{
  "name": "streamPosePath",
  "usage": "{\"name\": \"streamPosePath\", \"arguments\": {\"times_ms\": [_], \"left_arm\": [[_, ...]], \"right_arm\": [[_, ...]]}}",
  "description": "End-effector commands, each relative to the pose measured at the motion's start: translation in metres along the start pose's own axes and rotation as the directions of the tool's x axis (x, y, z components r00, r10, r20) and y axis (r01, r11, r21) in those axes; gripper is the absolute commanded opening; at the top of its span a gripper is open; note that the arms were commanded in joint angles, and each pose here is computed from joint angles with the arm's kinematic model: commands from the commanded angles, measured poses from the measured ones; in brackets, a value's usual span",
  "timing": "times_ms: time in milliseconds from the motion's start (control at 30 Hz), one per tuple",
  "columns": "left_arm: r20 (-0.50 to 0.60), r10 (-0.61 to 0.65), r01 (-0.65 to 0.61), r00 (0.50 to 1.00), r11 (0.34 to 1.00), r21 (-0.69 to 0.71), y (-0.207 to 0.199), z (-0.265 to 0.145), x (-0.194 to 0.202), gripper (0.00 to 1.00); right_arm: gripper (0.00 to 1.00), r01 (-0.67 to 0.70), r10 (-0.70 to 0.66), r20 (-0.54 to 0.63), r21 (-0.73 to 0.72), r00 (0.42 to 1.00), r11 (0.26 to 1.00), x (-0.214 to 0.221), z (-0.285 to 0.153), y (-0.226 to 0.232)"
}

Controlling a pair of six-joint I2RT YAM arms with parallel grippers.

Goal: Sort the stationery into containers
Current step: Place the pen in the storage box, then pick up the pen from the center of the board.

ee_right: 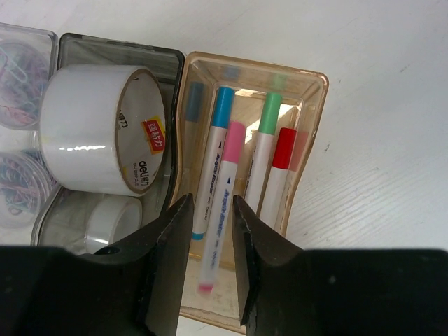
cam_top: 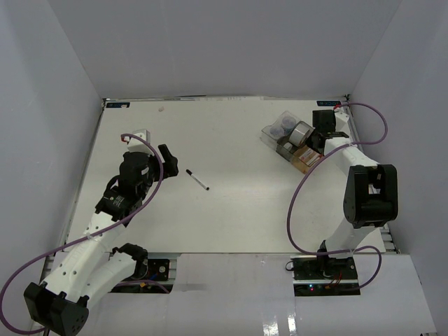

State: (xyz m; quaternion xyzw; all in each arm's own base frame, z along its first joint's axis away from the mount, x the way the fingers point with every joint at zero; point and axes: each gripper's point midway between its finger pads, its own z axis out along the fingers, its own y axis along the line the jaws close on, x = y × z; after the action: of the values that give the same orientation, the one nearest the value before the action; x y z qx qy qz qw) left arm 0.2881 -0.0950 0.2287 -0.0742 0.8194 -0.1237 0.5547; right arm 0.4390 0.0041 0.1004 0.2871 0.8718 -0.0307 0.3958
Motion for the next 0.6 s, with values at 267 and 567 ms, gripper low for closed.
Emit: {"name": "streamPosePath", "arguments": {"times_ms": [267,567], "left_arm": [[0.014,-0.010,0.010,1.000,1.000,0.010,-0.001,-0.001,-0.003,0.95],[0.050,-0.011,0.012,0.999,1.000,-0.014,0.005,-0.005,-0.011,0.95]], "right_arm": [[0.44,0.059,-0.044,0.078,-0.200,0.996,0.978,-0.029,-0.024,0.042],[0.51,0.596,-0.496,0.350,-0.605,0.795,0.528,0.064,-0.142,0.185]]}}
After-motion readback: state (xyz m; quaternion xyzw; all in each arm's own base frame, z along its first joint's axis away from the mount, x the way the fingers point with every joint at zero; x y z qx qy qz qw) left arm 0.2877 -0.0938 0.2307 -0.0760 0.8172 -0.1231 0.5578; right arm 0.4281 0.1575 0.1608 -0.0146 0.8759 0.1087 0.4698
